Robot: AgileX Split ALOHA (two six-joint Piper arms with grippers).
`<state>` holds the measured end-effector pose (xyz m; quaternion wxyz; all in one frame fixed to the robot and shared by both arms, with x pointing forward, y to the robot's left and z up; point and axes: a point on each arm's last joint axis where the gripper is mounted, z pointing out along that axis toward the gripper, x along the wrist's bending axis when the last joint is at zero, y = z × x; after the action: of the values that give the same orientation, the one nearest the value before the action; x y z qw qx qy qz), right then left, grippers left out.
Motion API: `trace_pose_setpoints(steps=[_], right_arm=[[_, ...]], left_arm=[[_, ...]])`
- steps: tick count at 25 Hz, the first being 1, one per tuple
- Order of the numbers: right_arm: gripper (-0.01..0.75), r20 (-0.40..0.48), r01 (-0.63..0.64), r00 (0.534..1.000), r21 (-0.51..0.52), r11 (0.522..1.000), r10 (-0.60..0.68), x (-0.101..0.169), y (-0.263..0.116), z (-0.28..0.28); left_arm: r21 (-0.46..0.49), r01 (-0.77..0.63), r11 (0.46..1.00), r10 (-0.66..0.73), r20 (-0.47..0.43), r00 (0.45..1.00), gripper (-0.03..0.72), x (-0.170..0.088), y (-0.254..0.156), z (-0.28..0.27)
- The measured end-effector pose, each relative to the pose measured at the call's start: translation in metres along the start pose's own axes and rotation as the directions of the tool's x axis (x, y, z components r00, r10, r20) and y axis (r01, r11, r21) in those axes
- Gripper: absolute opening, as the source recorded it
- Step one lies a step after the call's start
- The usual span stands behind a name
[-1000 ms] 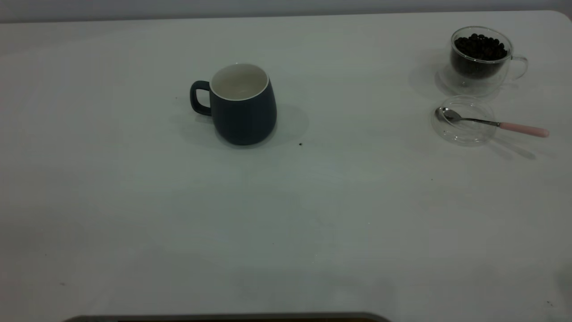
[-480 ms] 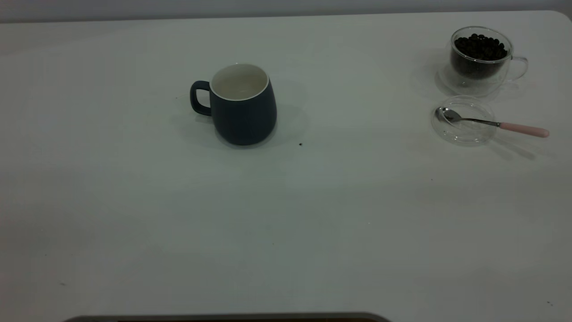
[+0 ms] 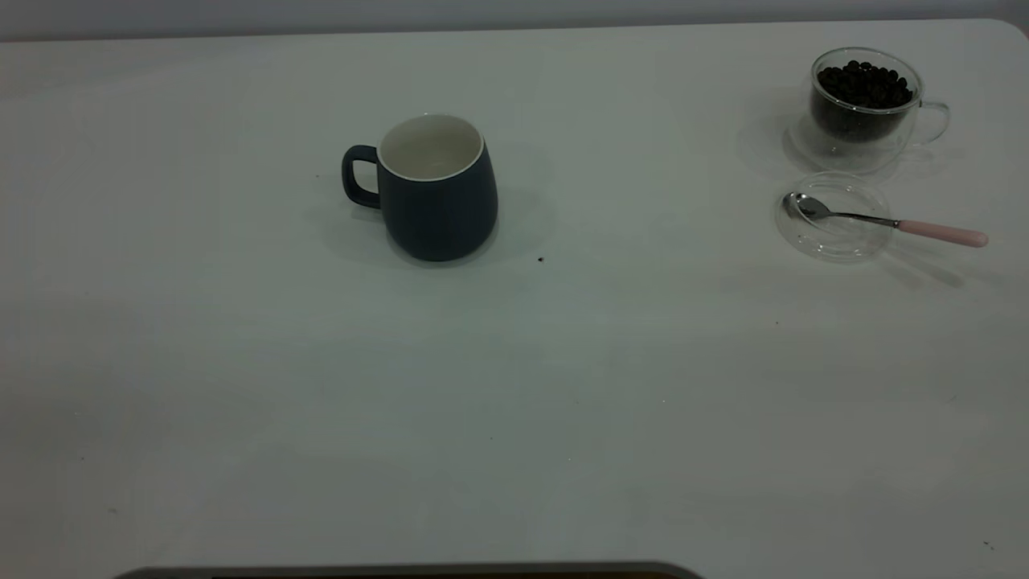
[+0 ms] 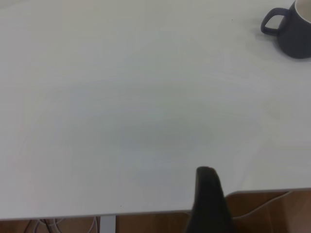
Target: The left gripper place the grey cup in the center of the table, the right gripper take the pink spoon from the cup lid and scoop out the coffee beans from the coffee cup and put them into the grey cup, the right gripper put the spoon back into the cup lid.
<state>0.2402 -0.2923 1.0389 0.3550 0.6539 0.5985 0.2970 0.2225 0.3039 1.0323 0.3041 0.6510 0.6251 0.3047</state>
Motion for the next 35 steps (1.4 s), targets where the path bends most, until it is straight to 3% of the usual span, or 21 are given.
trace_pose_setpoints(steps=[4,16,35], right_arm=[[0.584,0.022,-0.024,0.999,0.000,1.000,0.024,-0.0026,-0.0005,-0.0003],[0.584,-0.066,0.041,0.997,-0.005,0.999,-0.042,-0.0034,-0.0008,-0.0007],[0.584,-0.108,0.070,0.992,-0.011,0.997,-0.071,-0.0034,-0.0008,-0.0009]], left_arm=[[0.000,0.000,1.000,0.000,0.000,1.000,0.588,0.0000,0.0000,0.0000],[0.000,0.000,1.000,0.000,0.000,1.000,0.588,0.0000,0.0000,0.0000],[0.000,0.000,1.000,0.000,0.000,1.000,0.588,0.0000,0.0000,0.0000]])
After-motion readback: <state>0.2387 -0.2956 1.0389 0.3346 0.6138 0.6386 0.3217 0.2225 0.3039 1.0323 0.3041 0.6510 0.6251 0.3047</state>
